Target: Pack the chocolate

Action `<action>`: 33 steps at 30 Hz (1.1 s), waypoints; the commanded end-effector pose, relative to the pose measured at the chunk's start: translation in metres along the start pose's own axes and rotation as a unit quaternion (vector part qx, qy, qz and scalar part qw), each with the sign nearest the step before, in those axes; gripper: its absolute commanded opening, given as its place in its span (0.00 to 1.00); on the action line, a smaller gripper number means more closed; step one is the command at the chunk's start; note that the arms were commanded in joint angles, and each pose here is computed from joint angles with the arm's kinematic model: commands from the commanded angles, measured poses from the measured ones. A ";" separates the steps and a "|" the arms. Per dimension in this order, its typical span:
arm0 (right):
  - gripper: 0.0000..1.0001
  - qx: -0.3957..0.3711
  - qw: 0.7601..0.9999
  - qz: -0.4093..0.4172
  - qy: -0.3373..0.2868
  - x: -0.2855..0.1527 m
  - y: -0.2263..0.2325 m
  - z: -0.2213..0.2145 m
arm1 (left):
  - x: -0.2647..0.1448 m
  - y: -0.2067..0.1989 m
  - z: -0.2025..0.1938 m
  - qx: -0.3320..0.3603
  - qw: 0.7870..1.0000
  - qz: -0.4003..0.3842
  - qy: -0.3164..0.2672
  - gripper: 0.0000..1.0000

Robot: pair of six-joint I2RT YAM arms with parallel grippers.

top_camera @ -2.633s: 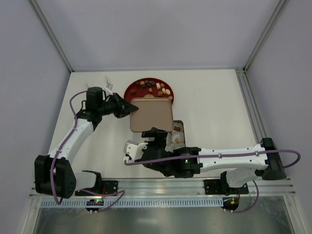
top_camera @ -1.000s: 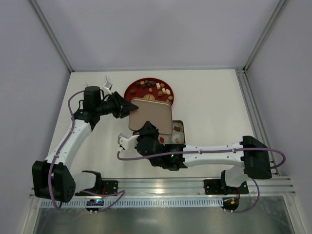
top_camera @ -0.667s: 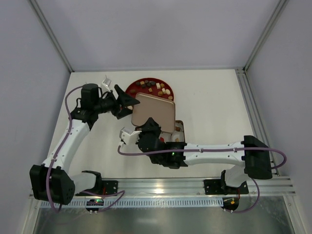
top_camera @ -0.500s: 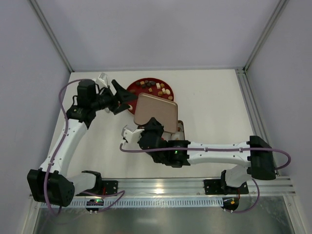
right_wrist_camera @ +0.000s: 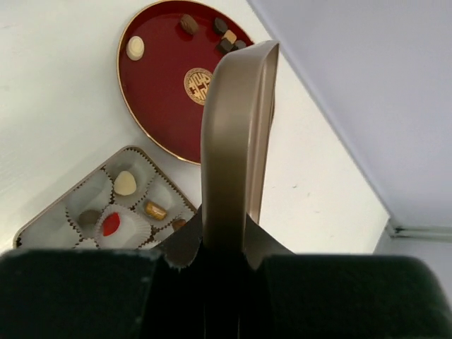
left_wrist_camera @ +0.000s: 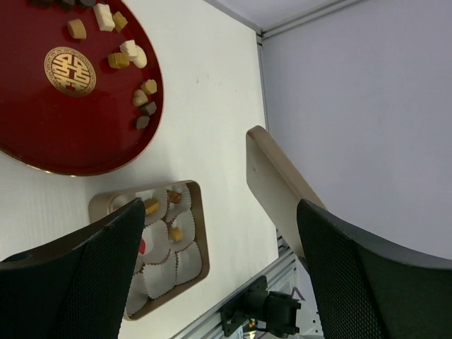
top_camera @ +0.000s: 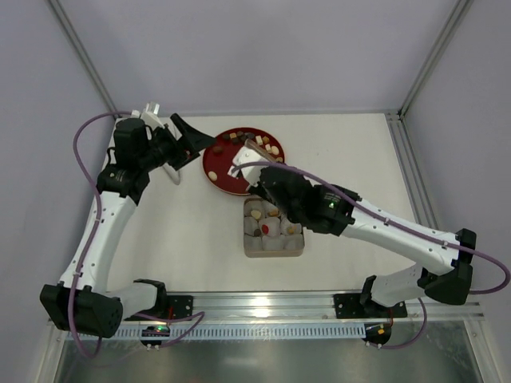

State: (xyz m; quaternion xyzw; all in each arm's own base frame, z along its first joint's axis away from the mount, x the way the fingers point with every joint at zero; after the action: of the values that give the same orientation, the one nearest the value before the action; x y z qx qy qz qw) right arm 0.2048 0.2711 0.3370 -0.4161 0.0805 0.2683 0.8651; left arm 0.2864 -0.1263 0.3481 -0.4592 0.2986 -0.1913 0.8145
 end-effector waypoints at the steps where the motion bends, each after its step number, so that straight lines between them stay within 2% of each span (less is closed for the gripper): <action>1: 0.04 0.118 0.989 0.089 -0.022 -0.012 -0.014 -0.001 | -0.002 -0.009 0.012 0.023 0.999 -0.003 -0.026 0.86; 5: 0.04 0.222 0.962 0.149 -0.060 -0.015 -0.032 -0.005 | 0.004 0.000 0.008 0.018 1.000 0.005 -0.012 0.86; 6: 0.04 0.255 0.944 0.195 -0.079 -0.022 -0.029 -0.003 | 0.006 0.003 0.006 0.016 1.000 0.006 -0.006 0.86; 8: 0.04 0.309 0.925 0.202 -0.088 -0.016 -0.046 -0.012 | 0.009 0.010 0.000 0.015 1.000 0.002 0.009 0.86; 9: 0.04 0.338 0.903 0.247 -0.098 -0.021 -0.040 -0.012 | 0.009 0.013 -0.004 0.014 1.000 -0.002 0.015 0.86; 11: 0.04 0.389 0.882 0.246 -0.103 -0.012 -0.054 -0.027 | 0.013 0.018 -0.013 0.016 0.999 -0.024 0.029 0.84; 12: 0.04 0.425 0.861 0.258 -0.104 -0.012 -0.056 -0.030 | 0.014 0.019 -0.016 0.016 0.999 -0.028 0.032 0.84; 13: 0.04 0.435 0.846 0.280 -0.127 -0.016 -0.059 -0.027 | 0.014 0.019 -0.017 0.021 0.999 -0.039 0.031 0.84; 15: 0.04 0.477 0.823 0.287 -0.117 -0.009 -0.061 -0.044 | 0.017 0.030 -0.027 0.018 0.998 -0.032 0.043 0.84; 16: 0.04 0.494 0.801 0.312 -0.132 -0.012 -0.060 -0.041 | 0.018 0.031 -0.030 0.021 0.998 -0.037 0.044 0.84; 18: 0.04 0.531 0.774 0.325 -0.115 -0.004 -0.051 -0.059 | 0.020 0.040 -0.038 0.015 0.998 -0.041 0.049 0.84; 19: 0.04 0.549 0.747 0.350 -0.135 -0.008 -0.051 -0.055 | 0.021 0.040 -0.043 0.012 0.998 -0.044 0.054 0.84; 21: 0.04 0.586 0.715 0.360 -0.122 0.000 -0.037 -0.077 | 0.024 0.050 -0.054 0.009 0.997 -0.034 0.067 0.83; 22: 0.04 0.598 0.702 0.362 -0.139 0.001 -0.040 -0.076 | 0.026 0.051 -0.060 0.011 0.997 -0.033 0.074 0.82; 25: 0.04 0.615 0.691 0.358 -0.127 0.006 -0.028 -0.096 | 0.029 0.063 -0.071 0.009 0.996 -0.018 0.081 0.82; 26: 0.04 0.632 0.675 0.363 -0.112 0.007 -0.019 -0.105 | 0.030 0.065 -0.074 0.009 0.996 -0.016 0.084 0.82; 28: 0.04 0.641 0.665 0.362 -0.123 0.009 -0.019 -0.113 | 0.032 0.073 -0.081 0.005 0.996 -0.007 0.094 0.82; 29: 0.04 0.658 0.647 0.370 -0.109 0.009 -0.011 -0.121 | 0.034 0.074 -0.085 0.005 0.995 -0.005 0.100 0.81; 31: 0.04 0.667 0.637 0.369 -0.115 0.013 -0.010 -0.129 | 0.036 0.082 -0.091 0.004 0.995 0.008 0.104 0.81; 32: 0.04 0.684 0.619 0.372 -0.102 0.014 -0.003 -0.136 | 0.037 0.086 -0.095 0.003 0.994 0.015 0.107 0.81; 33: 0.04 0.682 0.616 0.377 -0.111 0.015 -0.002 -0.137 | 0.039 0.087 -0.099 0.004 0.994 0.017 0.111 0.81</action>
State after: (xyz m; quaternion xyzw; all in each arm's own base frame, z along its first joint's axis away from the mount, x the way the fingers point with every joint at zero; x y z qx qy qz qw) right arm 0.2313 0.1717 0.2230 0.3739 0.3450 0.4306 0.7455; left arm 0.2511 -0.1629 0.2201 -0.4344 0.4145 -0.2166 0.7698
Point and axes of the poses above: each gripper's point midway between its finger pads, its own x axis out along the fingers, its own y axis along the line the jaws close on, z = x × y, the point moved 6 cm from there along -x, back along the fingers, and after that the axes turned 8 degrees about -x, right-handed, at the moved point
